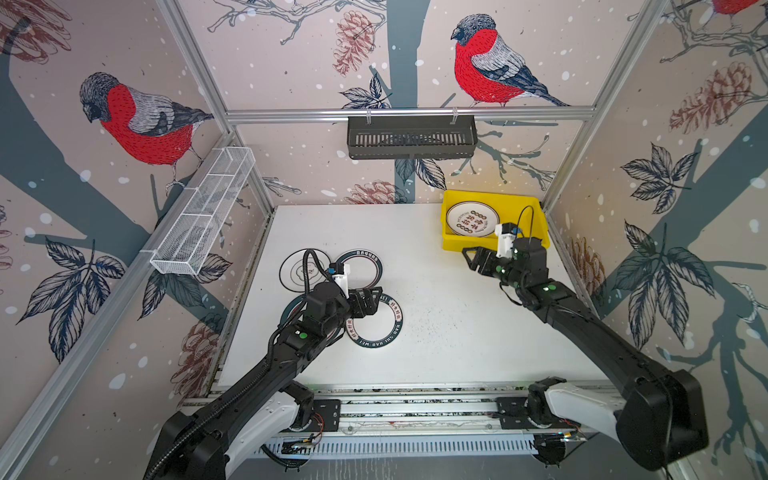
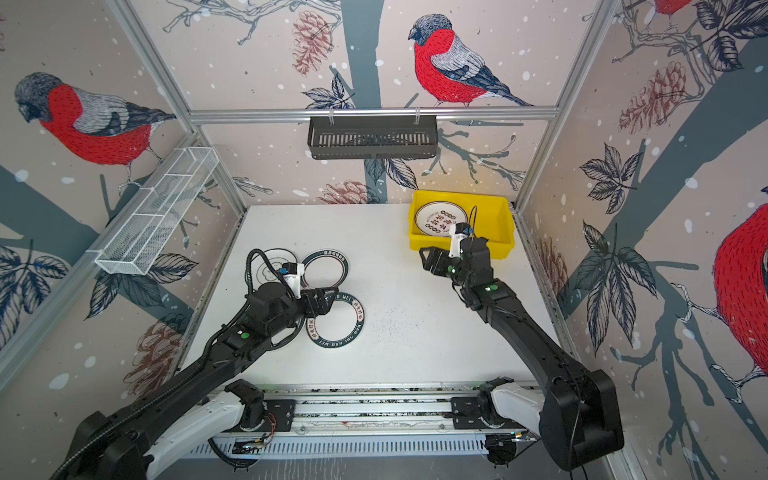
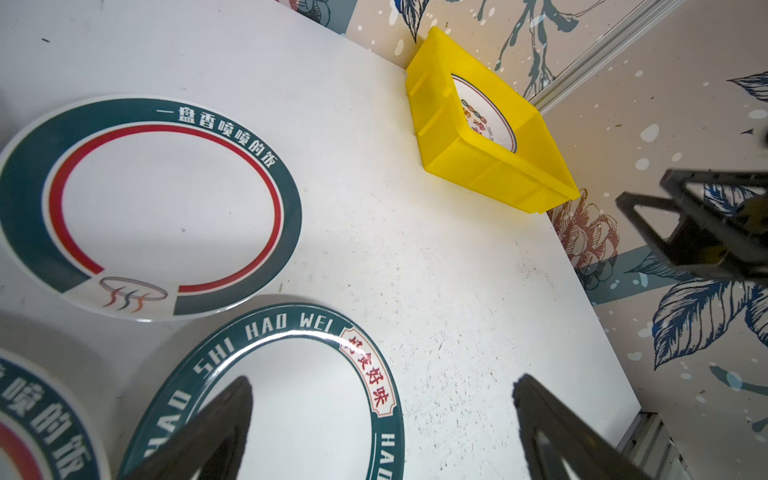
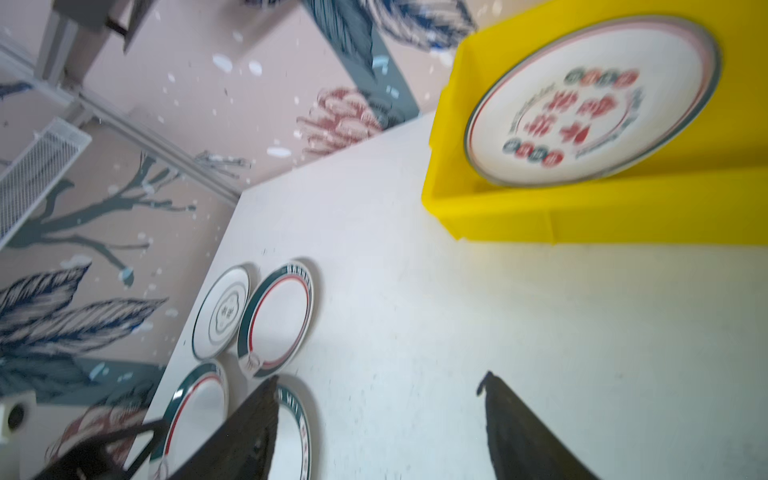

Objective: Place the plates into the plastic bin on the countertop
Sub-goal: 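Open the right gripper and withdraw it from the yellow bin, then move the right gripper to the rim of the 'HAO SHI HAO WEI' plate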

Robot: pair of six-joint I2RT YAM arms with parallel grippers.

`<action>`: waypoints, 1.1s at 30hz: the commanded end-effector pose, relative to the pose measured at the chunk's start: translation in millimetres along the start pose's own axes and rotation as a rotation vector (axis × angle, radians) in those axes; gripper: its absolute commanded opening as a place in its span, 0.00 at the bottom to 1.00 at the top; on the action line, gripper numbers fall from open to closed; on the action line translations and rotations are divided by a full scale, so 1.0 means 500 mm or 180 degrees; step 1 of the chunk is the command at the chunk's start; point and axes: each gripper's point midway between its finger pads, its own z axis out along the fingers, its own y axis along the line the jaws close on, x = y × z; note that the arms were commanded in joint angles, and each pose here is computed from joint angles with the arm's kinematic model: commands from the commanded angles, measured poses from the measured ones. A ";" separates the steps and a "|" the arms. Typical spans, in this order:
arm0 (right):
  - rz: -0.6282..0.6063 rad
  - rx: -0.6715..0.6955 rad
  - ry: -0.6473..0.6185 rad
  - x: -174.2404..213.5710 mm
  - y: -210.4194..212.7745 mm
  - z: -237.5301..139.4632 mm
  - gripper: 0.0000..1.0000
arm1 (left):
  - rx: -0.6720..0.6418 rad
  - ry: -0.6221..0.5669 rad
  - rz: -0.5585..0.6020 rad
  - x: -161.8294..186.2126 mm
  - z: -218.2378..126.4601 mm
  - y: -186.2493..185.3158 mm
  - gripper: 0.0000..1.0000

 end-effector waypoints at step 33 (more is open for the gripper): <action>0.0507 -0.0874 0.1709 0.422 0.162 0.234 0.49 | -0.0288 0.0488 -0.0518 0.077 -0.040 0.044 0.97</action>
